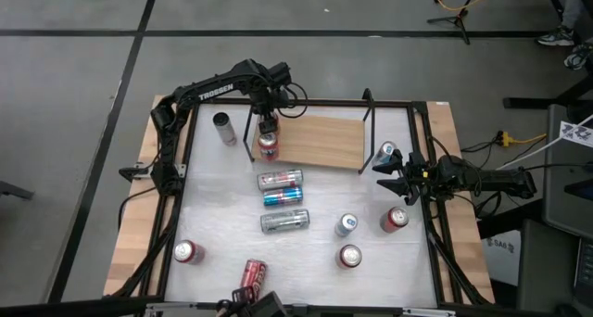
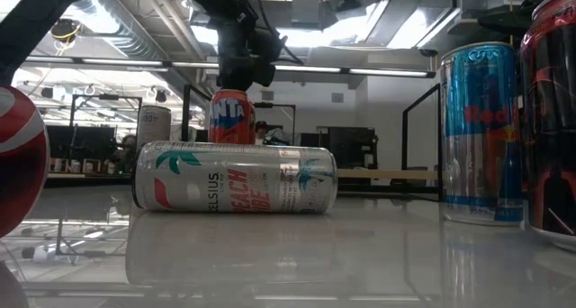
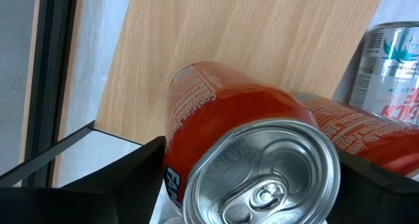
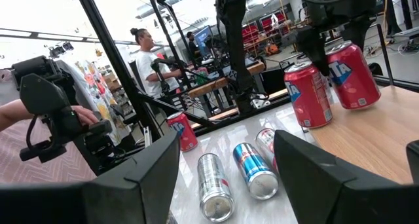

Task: Place canned beverage on shelf
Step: Put the right red soda can on the shelf aligned with the red soda can

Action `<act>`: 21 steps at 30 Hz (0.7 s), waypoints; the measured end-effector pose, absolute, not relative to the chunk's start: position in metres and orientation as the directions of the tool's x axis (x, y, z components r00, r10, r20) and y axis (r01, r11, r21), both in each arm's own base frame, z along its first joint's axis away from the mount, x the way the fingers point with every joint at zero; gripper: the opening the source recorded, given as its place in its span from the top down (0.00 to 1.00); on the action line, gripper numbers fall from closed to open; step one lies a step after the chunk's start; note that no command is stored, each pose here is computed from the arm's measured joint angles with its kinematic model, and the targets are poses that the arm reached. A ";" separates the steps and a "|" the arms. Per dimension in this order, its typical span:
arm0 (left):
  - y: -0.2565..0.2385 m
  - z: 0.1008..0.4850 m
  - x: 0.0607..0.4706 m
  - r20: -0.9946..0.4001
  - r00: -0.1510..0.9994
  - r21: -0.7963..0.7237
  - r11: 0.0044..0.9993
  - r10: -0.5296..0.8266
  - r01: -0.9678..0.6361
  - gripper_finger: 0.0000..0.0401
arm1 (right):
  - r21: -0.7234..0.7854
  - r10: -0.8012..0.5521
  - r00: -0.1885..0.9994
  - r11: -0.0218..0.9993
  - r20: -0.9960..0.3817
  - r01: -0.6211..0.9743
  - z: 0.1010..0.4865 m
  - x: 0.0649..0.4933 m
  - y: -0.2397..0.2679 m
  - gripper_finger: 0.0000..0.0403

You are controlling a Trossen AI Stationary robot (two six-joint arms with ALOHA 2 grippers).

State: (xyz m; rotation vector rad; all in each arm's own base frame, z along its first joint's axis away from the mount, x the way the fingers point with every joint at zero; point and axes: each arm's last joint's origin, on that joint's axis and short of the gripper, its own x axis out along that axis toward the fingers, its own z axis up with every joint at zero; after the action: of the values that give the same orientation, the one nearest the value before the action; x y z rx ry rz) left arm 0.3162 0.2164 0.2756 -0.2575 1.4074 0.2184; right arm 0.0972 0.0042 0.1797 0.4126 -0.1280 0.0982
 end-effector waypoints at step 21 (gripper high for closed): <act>0.217 0.277 0.316 -0.989 0.147 -0.031 0.952 0.014 -0.304 0.10 | 0.393 0.069 0.987 0.912 0.144 -0.121 0.180 0.097 0.004 0.41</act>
State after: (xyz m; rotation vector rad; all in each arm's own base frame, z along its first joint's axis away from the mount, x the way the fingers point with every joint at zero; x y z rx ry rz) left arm 0.3157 0.2166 0.2772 -0.2457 1.4086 0.2325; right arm 0.0972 0.0042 0.1797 0.4125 -0.1281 0.0982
